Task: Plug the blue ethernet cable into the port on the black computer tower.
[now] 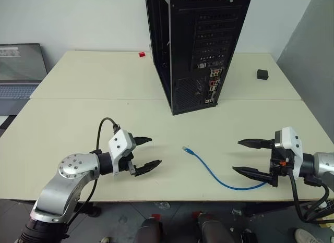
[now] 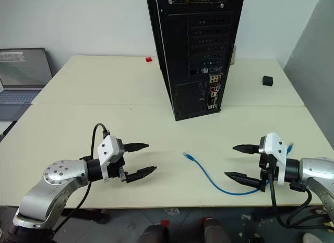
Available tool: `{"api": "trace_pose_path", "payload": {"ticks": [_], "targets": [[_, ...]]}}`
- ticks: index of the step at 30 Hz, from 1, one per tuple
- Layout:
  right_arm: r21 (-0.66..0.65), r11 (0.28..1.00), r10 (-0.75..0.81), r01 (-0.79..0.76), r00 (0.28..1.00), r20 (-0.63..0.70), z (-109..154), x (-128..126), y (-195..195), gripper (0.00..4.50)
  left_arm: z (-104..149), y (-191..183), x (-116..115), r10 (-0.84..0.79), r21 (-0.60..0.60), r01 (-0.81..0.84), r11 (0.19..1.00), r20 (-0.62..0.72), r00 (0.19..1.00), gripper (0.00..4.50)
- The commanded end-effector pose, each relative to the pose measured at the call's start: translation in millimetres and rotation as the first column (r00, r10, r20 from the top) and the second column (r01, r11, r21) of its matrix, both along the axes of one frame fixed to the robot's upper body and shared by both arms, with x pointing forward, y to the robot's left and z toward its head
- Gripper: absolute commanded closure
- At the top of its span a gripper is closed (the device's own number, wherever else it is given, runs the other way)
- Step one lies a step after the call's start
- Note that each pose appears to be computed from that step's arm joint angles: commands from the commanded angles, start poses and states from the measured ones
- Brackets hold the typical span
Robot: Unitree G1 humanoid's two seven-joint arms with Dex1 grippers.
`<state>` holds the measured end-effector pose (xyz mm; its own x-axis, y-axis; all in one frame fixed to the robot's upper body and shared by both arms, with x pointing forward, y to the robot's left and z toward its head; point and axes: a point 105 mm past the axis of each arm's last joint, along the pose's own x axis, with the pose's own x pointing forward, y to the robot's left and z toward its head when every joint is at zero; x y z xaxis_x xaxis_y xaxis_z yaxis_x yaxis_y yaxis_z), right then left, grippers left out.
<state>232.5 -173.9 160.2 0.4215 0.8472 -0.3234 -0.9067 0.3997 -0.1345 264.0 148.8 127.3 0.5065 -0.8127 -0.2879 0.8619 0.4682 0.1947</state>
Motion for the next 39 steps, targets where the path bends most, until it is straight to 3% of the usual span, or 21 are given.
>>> {"api": "trace_pose_path", "payload": {"ticks": [1,15,29,38,39], "targets": [[-0.007,1.000,0.016,-0.016,0.999,0.042,7.2,-0.4,1.0,0.01,10.5,-6.9,-5.5,-0.039,-0.029,0.040,0.999,0.036,0.999,0.00],[0.002,1.000,0.012,-0.012,0.999,0.030,1.2,4.6,16.6,0.01,6.9,-14.1,-15.1,-0.070,-0.001,0.070,0.998,0.026,0.997,0.00],[0.054,0.993,-0.103,0.101,0.994,0.036,-59.0,43.5,84.9,0.01,2.7,-19.4,-24.1,-0.124,0.039,0.124,0.991,0.007,0.992,0.00],[0.014,0.994,-0.110,0.110,0.993,0.051,-87.8,56.9,97.7,0.01,2.1,-21.7,-24.7,-0.134,0.039,0.134,0.990,0.003,0.991,0.00],[0.006,0.995,-0.100,0.100,0.993,0.055,-88.9,56.3,98.3,0.19,2.0,-21.8,-24.9,-0.134,0.039,0.134,0.990,0.002,0.991,0.00]]}}
